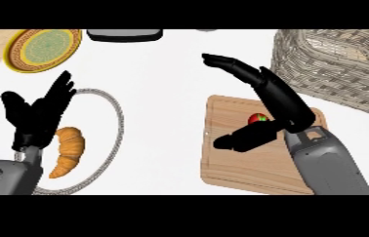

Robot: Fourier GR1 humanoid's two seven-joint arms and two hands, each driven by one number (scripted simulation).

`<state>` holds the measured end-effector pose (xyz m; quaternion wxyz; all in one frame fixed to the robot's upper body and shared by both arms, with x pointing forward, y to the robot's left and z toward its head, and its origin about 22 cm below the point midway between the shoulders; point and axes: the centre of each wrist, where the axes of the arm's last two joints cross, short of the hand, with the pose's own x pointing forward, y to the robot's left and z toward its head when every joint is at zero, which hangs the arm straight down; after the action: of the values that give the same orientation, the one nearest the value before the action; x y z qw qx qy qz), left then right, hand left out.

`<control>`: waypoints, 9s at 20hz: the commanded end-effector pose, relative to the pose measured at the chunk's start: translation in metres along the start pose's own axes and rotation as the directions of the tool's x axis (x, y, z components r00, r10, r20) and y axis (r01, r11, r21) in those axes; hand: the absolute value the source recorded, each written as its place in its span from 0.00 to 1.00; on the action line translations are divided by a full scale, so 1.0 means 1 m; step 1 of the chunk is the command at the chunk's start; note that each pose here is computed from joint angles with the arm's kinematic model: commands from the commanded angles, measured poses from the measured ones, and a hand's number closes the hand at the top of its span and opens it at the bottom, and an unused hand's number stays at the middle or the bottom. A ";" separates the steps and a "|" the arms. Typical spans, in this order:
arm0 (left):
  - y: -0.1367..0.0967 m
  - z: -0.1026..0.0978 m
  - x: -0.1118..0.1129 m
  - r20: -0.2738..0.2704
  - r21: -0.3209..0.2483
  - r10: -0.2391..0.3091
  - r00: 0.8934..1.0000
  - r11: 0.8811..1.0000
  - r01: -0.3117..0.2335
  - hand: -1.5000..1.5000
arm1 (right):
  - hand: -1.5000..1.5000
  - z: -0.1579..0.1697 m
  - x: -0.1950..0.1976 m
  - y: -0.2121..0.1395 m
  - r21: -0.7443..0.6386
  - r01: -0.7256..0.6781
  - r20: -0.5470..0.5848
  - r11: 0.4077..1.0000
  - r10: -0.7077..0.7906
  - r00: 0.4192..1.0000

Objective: Pick the tomato from the cutting board and place it in the basket

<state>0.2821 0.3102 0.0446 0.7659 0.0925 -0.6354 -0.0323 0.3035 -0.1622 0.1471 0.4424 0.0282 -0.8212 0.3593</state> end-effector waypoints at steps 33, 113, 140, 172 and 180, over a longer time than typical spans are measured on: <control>-0.003 -0.007 0.004 -0.005 -0.003 0.009 1.000 1.000 -0.009 0.50 | 0.00 0.068 0.047 -0.167 0.293 -0.204 -0.482 0.934 0.329 0.812; 0.013 -0.009 -0.013 -0.001 0.003 -0.006 1.000 1.000 0.006 0.50 | 1.00 0.056 -0.071 0.100 0.364 -0.285 -0.567 0.887 0.454 0.687; 0.016 -0.007 -0.015 0.001 -0.012 -0.006 1.000 1.000 0.006 0.50 | 1.00 0.021 0.130 0.017 -0.381 -0.416 -0.530 0.826 0.174 0.830; -0.005 -0.008 -0.005 -0.005 -0.024 0.012 1.000 1.000 -0.013 0.50 | 1.00 0.001 -0.008 -0.184 -0.468 -0.658 -0.734 0.590 0.155 0.661; 0.005 -0.016 0.001 0.019 -0.010 0.004 1.000 1.000 -0.004 0.50 | 1.00 0.033 -0.068 -0.184 -0.525 -0.741 -0.803 0.419 0.044 0.594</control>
<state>0.2927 0.3086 0.0385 0.7633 0.0857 -0.6395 -0.0334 0.3882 -0.3194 0.2089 0.5628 -0.4793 -0.6690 0.0771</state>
